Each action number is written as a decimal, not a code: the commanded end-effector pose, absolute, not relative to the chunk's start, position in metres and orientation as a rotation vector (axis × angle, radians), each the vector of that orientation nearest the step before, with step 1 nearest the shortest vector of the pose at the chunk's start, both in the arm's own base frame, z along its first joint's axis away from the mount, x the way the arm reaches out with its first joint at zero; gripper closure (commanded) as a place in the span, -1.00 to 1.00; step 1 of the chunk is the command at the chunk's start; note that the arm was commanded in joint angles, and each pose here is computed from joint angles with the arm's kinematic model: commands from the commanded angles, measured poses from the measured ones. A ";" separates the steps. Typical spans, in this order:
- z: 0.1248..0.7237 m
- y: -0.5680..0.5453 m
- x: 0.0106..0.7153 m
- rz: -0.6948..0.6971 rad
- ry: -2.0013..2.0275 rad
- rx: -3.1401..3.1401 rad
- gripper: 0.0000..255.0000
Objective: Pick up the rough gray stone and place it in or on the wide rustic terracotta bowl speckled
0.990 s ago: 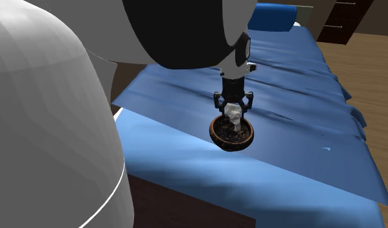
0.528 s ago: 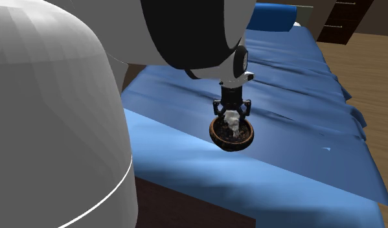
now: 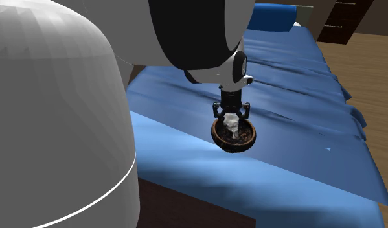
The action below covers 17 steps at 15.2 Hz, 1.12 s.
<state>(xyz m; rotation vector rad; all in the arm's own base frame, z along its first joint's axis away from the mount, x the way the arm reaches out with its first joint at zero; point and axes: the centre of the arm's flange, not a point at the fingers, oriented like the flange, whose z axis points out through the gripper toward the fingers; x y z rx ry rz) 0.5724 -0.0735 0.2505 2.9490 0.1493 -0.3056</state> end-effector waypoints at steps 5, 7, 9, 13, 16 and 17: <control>0.250 -0.074 0.572 -0.308 0.148 2.949 -1.00; 0.250 -0.074 0.572 -0.307 0.148 2.949 -1.00; 0.276 -0.069 0.577 -0.308 0.148 2.949 -1.00; 0.298 -0.065 0.582 -0.308 0.148 2.949 -1.00; 0.298 -0.065 0.582 -0.308 0.148 2.949 -1.00; 0.298 -0.065 0.582 -0.308 0.148 2.949 -1.00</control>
